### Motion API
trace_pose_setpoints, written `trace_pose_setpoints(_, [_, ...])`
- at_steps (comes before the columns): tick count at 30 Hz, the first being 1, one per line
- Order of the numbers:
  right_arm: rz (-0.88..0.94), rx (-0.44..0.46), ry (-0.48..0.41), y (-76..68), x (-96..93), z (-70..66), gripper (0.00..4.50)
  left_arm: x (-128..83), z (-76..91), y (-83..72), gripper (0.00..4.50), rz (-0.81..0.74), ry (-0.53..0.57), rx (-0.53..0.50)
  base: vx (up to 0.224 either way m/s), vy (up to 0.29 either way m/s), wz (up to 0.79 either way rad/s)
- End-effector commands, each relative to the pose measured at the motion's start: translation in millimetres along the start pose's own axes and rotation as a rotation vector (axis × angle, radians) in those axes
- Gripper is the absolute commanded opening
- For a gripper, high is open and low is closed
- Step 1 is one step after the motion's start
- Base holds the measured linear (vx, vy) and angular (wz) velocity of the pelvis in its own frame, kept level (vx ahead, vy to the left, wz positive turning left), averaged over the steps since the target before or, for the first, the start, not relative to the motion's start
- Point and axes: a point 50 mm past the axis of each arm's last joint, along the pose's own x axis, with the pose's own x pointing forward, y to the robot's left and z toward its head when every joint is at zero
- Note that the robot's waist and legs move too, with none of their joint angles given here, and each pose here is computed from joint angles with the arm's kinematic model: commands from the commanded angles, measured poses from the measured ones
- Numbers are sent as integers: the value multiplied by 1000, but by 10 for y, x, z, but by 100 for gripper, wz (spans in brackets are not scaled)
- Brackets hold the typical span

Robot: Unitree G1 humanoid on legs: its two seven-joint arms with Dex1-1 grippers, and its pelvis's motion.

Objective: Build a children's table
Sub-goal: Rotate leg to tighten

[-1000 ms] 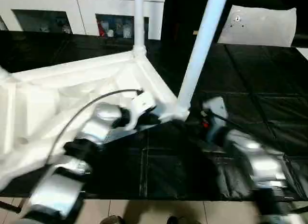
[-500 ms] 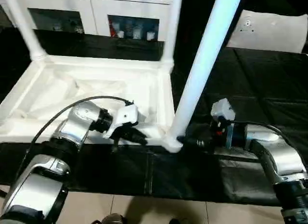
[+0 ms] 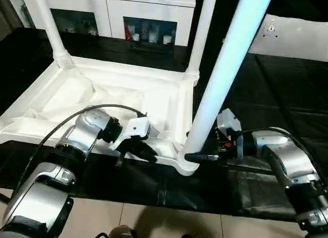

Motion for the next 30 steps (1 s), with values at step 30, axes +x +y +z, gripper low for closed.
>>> trace_pose_setpoints(30, [-392,197,-88,-29,516,-130,199,213,216,356,0,453,-145,-232,0,0,0])
